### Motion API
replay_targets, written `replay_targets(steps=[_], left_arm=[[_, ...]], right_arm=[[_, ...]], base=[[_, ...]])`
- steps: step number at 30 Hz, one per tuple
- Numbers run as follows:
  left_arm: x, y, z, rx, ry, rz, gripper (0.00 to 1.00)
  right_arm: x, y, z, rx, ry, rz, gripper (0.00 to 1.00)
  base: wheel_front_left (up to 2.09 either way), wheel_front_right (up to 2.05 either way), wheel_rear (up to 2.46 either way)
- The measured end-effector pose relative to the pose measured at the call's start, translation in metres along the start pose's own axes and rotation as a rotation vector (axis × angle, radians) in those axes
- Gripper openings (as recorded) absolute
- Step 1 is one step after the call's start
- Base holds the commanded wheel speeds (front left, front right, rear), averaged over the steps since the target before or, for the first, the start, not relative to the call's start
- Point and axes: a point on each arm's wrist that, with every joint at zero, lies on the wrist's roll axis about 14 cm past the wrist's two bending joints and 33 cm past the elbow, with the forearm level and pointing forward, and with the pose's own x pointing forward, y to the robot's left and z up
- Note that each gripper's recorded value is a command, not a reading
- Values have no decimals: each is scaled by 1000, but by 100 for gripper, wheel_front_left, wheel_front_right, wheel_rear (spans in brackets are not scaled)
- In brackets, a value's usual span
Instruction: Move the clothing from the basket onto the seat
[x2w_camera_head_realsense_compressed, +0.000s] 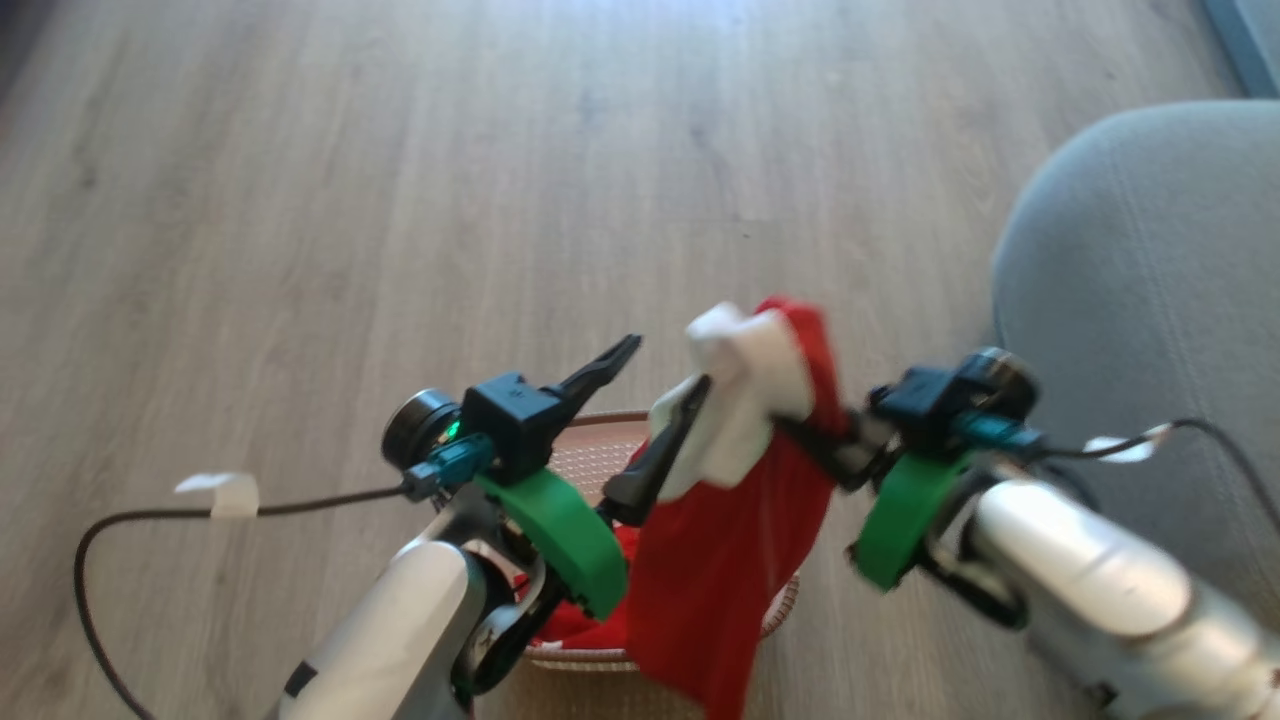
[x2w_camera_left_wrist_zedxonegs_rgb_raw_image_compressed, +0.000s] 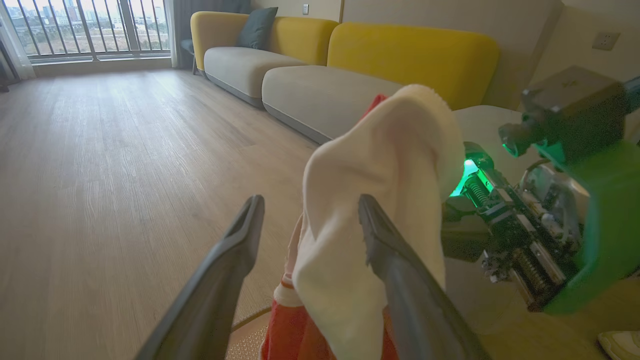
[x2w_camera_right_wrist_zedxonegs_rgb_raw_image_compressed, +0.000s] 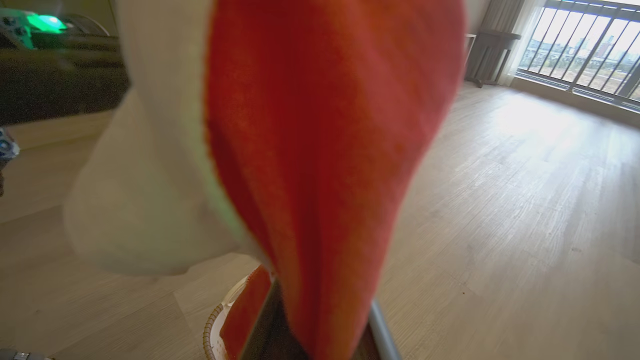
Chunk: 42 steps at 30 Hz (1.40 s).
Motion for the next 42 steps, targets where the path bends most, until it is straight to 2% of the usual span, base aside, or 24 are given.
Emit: replay_targets(steps=[4,9,10,19,25,29,36,42], left_arm=[[7,-2,-20,-23,10,-9,100],[19,-25,-48,-50,34,-74,100],[19,-25,-48,-50,34,-74,100],[37,-91,-82,-132,93,-256,100],[41,-115,-93,-145,120,-329,100],[41,-120,-94,-143,125,-345,100],[42,-118,-100,-158,137,-338,100],[59,-103,-112,-166,141,-326,100]], right_arm=[[-22,-40,15,-35,-35,-114,0],[-59,-84,28,-67,-64,-264,0],[-59,-84,28,-67,-64,-264,0],[-133,-109,14,-52,-25,-468,0],[-173,-121,14,-57,-21,-578,0],[-190,-124,16,-59,-23,-621,0],[-192,-129,11,-39,-23,-642,0],[-205,-188,1,7,-36,-833,0]], base=[[0,0,0],[0,0,0],[0,0,0],[0,0,0],[0,0,0],[0,0,0],[0,0,0],[0,0,0]])
